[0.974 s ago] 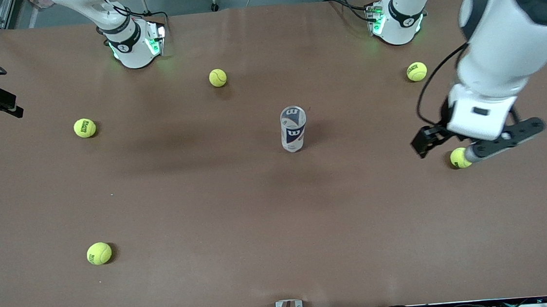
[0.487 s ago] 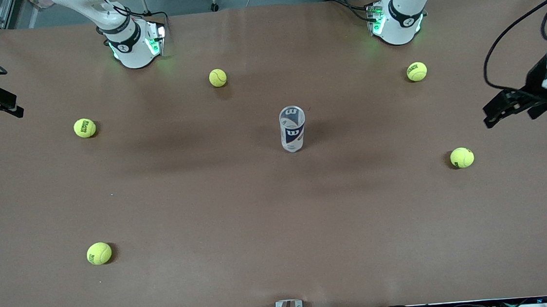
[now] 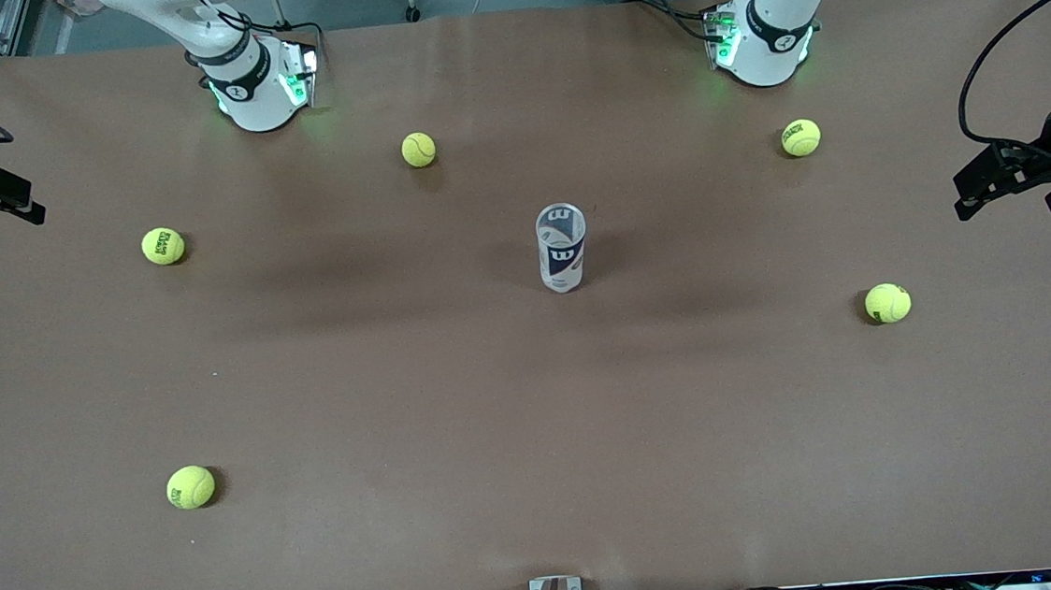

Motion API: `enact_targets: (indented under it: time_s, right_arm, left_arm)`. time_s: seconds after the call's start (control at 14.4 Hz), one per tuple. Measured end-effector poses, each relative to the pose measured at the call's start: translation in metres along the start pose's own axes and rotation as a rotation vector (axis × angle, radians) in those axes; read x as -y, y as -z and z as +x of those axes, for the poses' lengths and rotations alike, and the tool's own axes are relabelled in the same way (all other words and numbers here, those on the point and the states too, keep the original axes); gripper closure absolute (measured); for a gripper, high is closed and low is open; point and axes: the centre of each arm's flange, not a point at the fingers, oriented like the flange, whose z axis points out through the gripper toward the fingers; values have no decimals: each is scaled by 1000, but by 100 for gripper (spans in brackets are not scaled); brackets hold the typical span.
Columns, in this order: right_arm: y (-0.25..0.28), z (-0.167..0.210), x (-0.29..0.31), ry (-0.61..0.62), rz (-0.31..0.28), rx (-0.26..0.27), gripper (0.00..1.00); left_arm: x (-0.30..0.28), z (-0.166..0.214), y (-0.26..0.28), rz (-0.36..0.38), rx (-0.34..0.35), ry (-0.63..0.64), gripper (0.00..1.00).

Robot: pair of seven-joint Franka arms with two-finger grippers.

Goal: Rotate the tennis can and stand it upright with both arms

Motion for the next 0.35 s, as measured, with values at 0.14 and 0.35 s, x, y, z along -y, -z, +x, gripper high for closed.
enact_targets:
  time_s: [0.14,0.35]
  right_arm:
    - [0,0,1,1,0,3,0]
    - [0,0,1,2,0,3,0]
  left_arm:
    - [1,6,5,-3,-16,1,0]
    - [2,14,13,-6,-39,3,0]
